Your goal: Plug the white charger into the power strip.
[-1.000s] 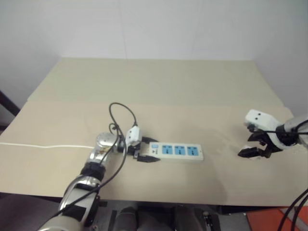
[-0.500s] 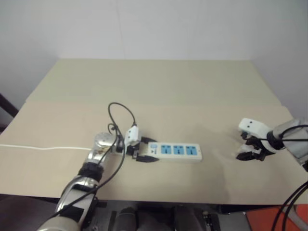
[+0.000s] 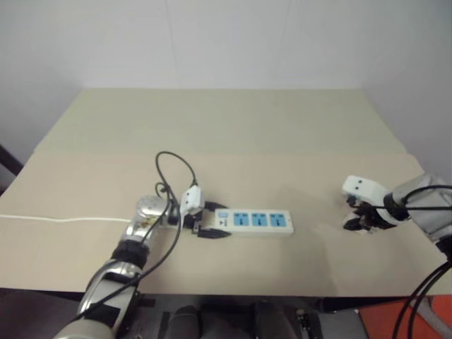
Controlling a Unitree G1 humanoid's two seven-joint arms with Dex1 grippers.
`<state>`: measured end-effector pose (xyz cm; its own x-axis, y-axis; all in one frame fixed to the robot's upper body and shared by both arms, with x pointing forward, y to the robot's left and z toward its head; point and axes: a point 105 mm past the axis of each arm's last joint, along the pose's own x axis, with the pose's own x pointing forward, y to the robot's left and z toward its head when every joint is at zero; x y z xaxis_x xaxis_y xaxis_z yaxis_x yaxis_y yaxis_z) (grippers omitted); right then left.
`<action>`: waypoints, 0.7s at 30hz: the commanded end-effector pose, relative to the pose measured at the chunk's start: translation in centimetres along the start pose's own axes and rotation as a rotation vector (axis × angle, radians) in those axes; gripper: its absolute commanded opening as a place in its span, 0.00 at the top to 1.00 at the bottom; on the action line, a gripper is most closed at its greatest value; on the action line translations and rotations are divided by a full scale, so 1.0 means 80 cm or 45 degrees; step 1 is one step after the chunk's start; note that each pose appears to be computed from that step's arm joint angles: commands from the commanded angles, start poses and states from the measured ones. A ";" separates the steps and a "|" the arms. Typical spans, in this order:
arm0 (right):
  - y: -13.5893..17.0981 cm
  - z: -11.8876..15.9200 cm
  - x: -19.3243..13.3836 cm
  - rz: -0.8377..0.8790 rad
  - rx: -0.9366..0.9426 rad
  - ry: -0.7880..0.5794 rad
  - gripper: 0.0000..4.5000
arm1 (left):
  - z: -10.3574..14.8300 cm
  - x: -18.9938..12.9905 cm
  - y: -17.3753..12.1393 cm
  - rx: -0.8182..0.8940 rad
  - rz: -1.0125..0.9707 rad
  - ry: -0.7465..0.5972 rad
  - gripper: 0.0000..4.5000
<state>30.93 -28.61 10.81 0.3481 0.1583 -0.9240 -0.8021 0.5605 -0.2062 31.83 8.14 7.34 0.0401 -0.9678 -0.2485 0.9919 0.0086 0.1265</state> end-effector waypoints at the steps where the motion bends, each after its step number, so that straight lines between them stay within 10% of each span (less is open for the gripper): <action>1: -0.011 0.021 -0.013 -0.101 -0.052 -0.075 0.74 | -0.006 -0.001 -0.002 -0.008 -0.016 0.044 0.27; 13: 0.035 0.219 -0.091 -0.079 -0.141 -1.276 0.74 | -0.004 -0.010 0.001 0.005 -0.015 0.066 0.27; 21: 0.088 0.278 -0.073 0.017 -0.065 -1.635 0.74 | -0.003 -0.013 0.001 0.005 -0.002 0.067 0.27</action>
<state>34.60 -7.75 20.19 0.5396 0.8414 -0.0317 -0.8304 0.5255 -0.1851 31.92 8.62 7.64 0.0363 -0.9619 -0.2711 0.9909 -0.0005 0.1347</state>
